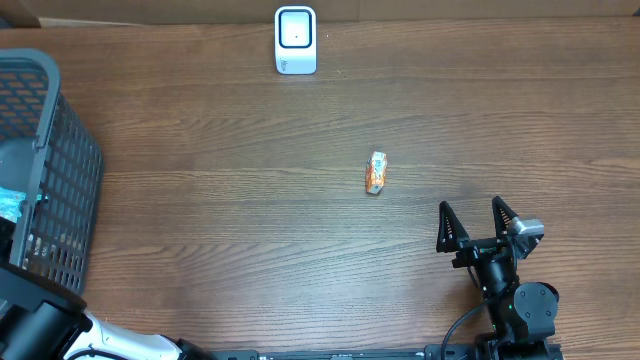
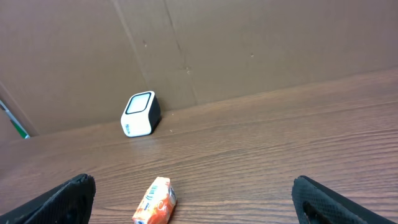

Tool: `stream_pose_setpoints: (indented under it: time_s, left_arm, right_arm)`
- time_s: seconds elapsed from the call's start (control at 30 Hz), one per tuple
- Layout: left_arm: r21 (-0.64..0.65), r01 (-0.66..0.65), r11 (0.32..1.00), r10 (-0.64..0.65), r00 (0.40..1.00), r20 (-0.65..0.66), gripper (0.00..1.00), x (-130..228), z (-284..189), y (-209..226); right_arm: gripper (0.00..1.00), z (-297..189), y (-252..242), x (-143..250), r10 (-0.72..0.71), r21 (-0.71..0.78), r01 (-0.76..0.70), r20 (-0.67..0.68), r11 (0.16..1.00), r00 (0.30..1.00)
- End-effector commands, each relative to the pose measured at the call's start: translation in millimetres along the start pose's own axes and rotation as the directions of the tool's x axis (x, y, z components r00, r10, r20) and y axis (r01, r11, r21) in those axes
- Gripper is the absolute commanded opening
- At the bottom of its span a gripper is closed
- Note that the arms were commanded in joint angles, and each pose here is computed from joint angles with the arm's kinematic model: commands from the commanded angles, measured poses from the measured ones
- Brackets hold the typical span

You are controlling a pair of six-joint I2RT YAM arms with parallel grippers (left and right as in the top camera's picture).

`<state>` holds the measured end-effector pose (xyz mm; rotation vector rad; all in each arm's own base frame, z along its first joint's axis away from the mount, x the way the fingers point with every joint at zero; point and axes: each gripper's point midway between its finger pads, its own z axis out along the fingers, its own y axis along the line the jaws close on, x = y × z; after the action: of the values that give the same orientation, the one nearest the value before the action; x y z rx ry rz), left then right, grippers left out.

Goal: Scan the item barcode
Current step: 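Grasp the clear bag of dried mushrooms in the basket with the left gripper, then carry the mushroom bag with the left gripper and drop it beside the orange packet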

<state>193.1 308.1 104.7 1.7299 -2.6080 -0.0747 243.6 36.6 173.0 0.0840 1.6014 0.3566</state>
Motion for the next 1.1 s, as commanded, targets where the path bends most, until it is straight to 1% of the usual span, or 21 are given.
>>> stream_pose_setpoints:
  time_s: [0.0,0.13,0.2,0.27,0.37,0.43,0.47,0.5,0.57,0.63,0.7,0.73,0.8,0.87,0.93,1.07]
  left_arm:
    - [0.015,-0.001,1.0,0.0,0.996,0.095,0.04,-21.8,-41.2,-3.6]
    - [0.034,0.005,0.999,-0.011,0.985,0.174,0.04,-31.8,-90.3,-6.7]
    - [0.066,0.001,0.998,-0.015,0.976,0.216,0.04,-33.6,-114.2,-13.6]
    - [0.126,-0.024,0.992,-0.01,0.965,0.262,0.04,-33.8,-138.7,-26.0]
    - [0.264,-0.056,0.963,-0.044,0.933,0.357,0.04,-30.9,-189.4,-50.8]
    - [0.37,-0.105,0.923,-0.067,0.904,0.423,0.04,-24.2,-228.2,-70.5]
    - [0.437,-0.143,0.888,-0.088,0.88,0.467,0.04,-17.9,-256.2,-83.0]
    - [0.515,-0.217,0.829,-0.108,0.842,0.529,0.04,-4.0,-296.6,-101.0]
    - [0.568,-0.321,0.758,-0.095,0.808,0.582,0.04,18.1,-332.0,-121.3]
    - [0.59,-0.444,0.674,-0.043,0.774,0.631,0.04,51.1,-361.4,-146.4]
    - [0.581,-0.528,0.62,0.023,0.752,0.658,0.04,82.0,-373.1,-167.3]
    - [0.561,-0.583,0.587,0.08,0.731,0.677,0.04,99.1,-375.5,-179.2]
    - [0.513,-0.691,0.51,0.209,0.678,0.705,0.04,134.2,-373.5,-204.0]
    - [0.473,-0.776,0.417,0.339,0.616,0.712,0.04,169.2,-364.7,-228.4]
    - [0.456,-0.822,0.341,0.446,0.568,0.691,0.04,201.1,-350.7,-249.2]
    - [0.45,-0.852,0.266,0.625,0.508,0.592,0.04,252.4,-308.5,-283.0]
  right_arm:
    - [1.0,0.1,0.2,2.1,0.006,-0.003,-0.006,0.003,1.0,1.0]
    - [1.0,0.1,0.2,2.1,0.006,-0.003,-0.006,0.003,1.0,1.0]
    - [1.0,0.1,0.2,2.1,0.006,-0.003,-0.006,0.003,1.0,1.0]
    - [1.0,0.1,0.2,2.1,0.006,-0.003,-0.006,0.003,1.0,1.0]
    - [1.0,0.1,0.2,2.1,0.006,-0.003,-0.006,0.003,1.0,1.0]
    - [1.0,0.1,0.2,2.1,0.006,-0.003,-0.006,0.003,1.0,1.0]
    - [1.0,0.1,0.2,2.1,0.006,-0.003,-0.006,0.003,1.0,1.0]
    - [1.0,0.1,0.2,2.1,0.006,-0.003,-0.006,0.003,1.0,1.0]
    - [1.0,0.1,0.2,2.0,0.006,-0.003,-0.006,0.003,1.0,1.0]
    - [1.0,0.1,0.2,2.1,0.006,-0.003,-0.006,0.003,1.0,1.0]
    - [1.0,0.1,0.2,2.1,0.006,-0.004,-0.006,0.003,1.0,1.0]
    - [1.0,0.1,0.2,2.1,0.006,-0.004,-0.006,0.003,1.0,1.0]
    - [1.0,0.1,0.2,2.1,0.006,-0.003,-0.006,0.003,1.0,1.0]
    - [1.0,0.1,0.2,2.1,0.006,-0.004,-0.006,0.003,1.0,1.0]
    - [1.0,0.1,0.2,2.1,0.006,-0.003,-0.006,0.003,1.0,1.0]
    - [1.0,0.1,0.2,2.1,0.006,-0.003,-0.006,0.003,1.0,1.0]
